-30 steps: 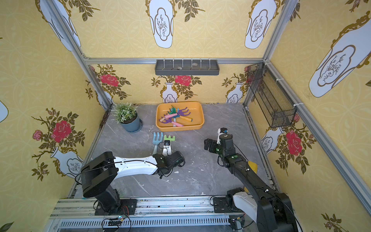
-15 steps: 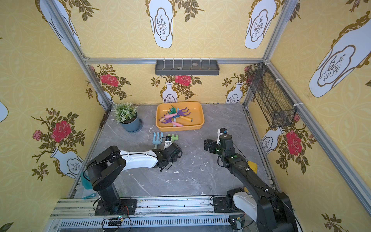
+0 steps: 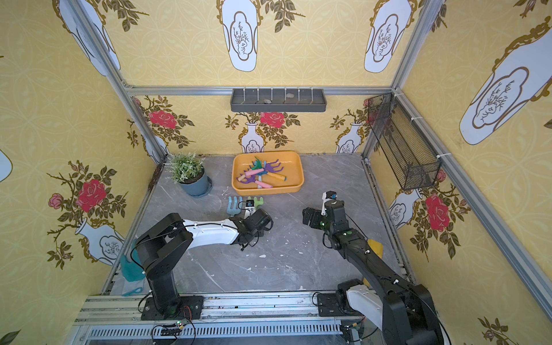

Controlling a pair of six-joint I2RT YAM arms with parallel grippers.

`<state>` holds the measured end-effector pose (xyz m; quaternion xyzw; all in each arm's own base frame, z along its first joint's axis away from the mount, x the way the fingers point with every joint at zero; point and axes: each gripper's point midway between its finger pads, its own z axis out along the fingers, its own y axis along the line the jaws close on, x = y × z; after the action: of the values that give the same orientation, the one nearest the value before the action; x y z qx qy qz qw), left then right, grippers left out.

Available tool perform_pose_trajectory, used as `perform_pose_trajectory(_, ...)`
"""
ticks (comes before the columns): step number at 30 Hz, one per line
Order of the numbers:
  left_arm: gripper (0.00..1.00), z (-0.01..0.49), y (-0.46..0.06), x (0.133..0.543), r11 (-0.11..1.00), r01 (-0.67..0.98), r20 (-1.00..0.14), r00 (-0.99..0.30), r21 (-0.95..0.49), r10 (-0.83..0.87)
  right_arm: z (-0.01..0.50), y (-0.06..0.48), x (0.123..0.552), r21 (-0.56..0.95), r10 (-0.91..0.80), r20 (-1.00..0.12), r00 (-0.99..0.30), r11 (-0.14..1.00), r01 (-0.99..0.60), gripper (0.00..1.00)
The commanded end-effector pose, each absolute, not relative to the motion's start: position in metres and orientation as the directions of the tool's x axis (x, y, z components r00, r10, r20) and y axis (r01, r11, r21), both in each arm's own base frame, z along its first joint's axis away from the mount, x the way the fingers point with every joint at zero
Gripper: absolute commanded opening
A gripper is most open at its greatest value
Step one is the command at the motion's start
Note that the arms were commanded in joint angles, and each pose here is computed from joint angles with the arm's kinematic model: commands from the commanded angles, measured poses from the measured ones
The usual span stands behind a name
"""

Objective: Take the hand rake out of the storage box
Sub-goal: Place the rake at the center of the board, then pick up the rake from the storage box.

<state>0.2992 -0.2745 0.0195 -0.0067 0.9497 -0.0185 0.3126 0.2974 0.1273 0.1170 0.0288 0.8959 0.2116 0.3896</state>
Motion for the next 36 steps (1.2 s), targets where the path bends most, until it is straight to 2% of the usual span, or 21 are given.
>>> perform_pose_trajectory(1,0.52,0.019,-0.262,0.292,0.999,-0.032,-0.571,-0.82,-0.002,-0.028,0.124,0.13,0.303,0.409,0.225,-0.699,-0.679,0.904,-0.121,0.97)
perform_pose_trajectory(2,0.55,0.022,-0.262,0.292,1.0,-0.03,-0.574,-0.818,-0.009,-0.03,0.125,0.131,0.303,0.411,0.227,-0.696,-0.681,0.904,-0.12,0.97)
perform_pose_trajectory(4,0.76,0.033,-0.261,0.291,0.999,-0.023,-0.586,-0.809,-0.03,-0.036,0.129,0.137,0.304,0.426,0.232,-0.692,-0.683,0.896,-0.127,0.97)
perform_pose_trajectory(6,0.8,0.046,-0.259,0.289,0.999,-0.013,-0.601,-0.798,-0.053,-0.042,0.134,0.146,0.306,0.441,0.24,-0.688,-0.684,0.888,-0.131,0.97)
perform_pose_trajectory(11,1.0,0.109,-0.233,0.28,0.993,0.017,-0.694,-0.716,-0.116,-0.069,0.15,0.184,0.318,0.423,0.229,-0.71,-0.666,0.895,-0.143,0.98)
perform_pose_trajectory(15,1.0,0.161,-0.194,0.263,0.963,0.096,-0.776,-0.614,-0.252,-0.142,0.147,0.228,0.347,0.383,0.172,-0.703,-0.69,0.909,-0.163,0.97)
perform_pose_trajectory(18,1.0,0.173,-0.159,0.247,0.935,0.126,-0.804,-0.557,-0.33,-0.209,0.144,0.26,0.377,0.356,0.129,-0.703,-0.699,0.915,-0.189,0.99)
perform_pose_trajectory(20,1.0,0.169,-0.132,0.237,0.945,0.081,-0.811,-0.539,-0.318,-0.227,0.141,0.279,0.399,0.326,0.095,-0.711,-0.697,0.923,-0.207,1.0)
perform_pose_trajectory(23,1.0,0.158,-0.105,0.225,0.955,0.014,-0.808,-0.537,-0.297,-0.243,0.127,0.307,0.432,0.269,0.014,-0.712,-0.702,0.929,-0.255,0.95)
perform_pose_trajectory(25,1.0,0.156,-0.098,0.222,0.953,-0.002,-0.809,-0.529,-0.302,-0.257,0.119,0.319,0.454,0.239,-0.007,-0.709,-0.705,0.938,-0.25,0.91)
perform_pose_trajectory(29,1.0,0.157,-0.096,0.22,0.949,0.008,-0.816,-0.513,-0.316,-0.267,0.103,0.337,0.494,0.222,-0.032,-0.709,-0.704,0.938,-0.267,0.9)
perform_pose_trajectory(31,1.0,0.156,-0.096,0.221,0.95,0.007,-0.816,-0.513,-0.312,-0.265,0.096,0.342,0.51,0.206,-0.044,-0.704,-0.709,0.942,-0.264,0.86)
perform_pose_trajectory(36,1.0,0.15,-0.097,0.225,0.959,-0.009,-0.81,-0.533,-0.283,-0.244,0.08,0.325,0.546,0.151,-0.037,-0.719,-0.694,0.967,-0.207,0.71)
